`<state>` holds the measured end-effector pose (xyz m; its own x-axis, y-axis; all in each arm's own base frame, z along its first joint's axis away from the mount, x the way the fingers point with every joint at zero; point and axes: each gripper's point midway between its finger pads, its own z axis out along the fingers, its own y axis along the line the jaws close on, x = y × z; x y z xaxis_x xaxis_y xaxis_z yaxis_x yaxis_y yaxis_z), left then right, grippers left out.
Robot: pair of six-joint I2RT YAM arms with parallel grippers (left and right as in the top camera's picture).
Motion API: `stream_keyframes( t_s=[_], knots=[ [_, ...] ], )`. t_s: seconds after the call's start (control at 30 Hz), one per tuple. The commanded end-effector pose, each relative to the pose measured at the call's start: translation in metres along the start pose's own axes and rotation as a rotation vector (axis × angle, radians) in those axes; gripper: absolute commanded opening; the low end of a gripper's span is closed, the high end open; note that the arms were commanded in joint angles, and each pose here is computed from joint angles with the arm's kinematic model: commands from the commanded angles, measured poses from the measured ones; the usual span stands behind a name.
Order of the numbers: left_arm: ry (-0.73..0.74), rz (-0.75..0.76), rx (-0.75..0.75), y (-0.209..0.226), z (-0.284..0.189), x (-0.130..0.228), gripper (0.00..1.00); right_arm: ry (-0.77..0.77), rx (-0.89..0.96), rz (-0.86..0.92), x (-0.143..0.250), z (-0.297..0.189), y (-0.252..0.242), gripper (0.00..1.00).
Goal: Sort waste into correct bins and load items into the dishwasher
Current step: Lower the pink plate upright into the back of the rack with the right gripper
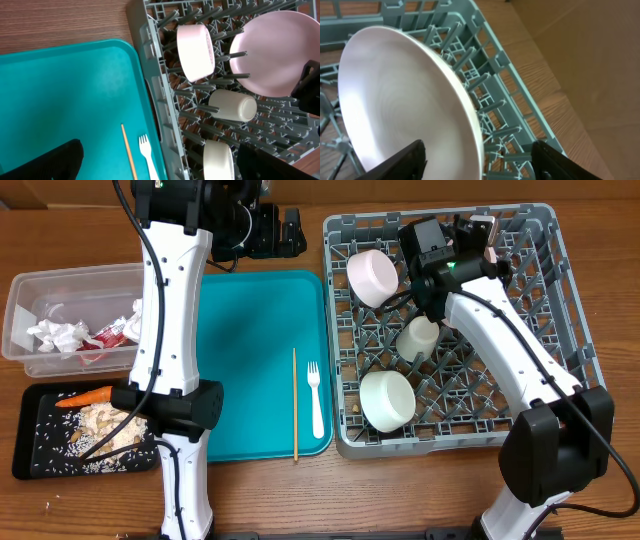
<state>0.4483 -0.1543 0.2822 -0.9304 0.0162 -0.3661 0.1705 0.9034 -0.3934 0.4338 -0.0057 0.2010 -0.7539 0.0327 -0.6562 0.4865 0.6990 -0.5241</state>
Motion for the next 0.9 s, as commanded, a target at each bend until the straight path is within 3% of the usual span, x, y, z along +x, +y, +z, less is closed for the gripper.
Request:
stream_keyframes(
  t_s=[0.0,0.27,0.47,0.87],
  knots=[
    [-0.015,0.009,-0.007,-0.002,-0.008,0.001,1.0,0.006,-0.068,0.032,-0.008,-0.01,0.004,0.71],
    [-0.015,0.009,-0.007,-0.002,-0.008,0.001,1.0,0.026,-0.263,0.118,-0.031,-0.044,-0.003,0.71],
    [-0.014,0.009,-0.007,-0.003,-0.008,0.001,1.0,0.03,-0.543,0.103,-0.04,-0.088,0.003,0.71],
    [-0.016,0.007,-0.008,-0.001,-0.008,0.0,1.0,0.207,-1.209,-0.041,0.009,-0.227,0.039,0.69]
  ],
)
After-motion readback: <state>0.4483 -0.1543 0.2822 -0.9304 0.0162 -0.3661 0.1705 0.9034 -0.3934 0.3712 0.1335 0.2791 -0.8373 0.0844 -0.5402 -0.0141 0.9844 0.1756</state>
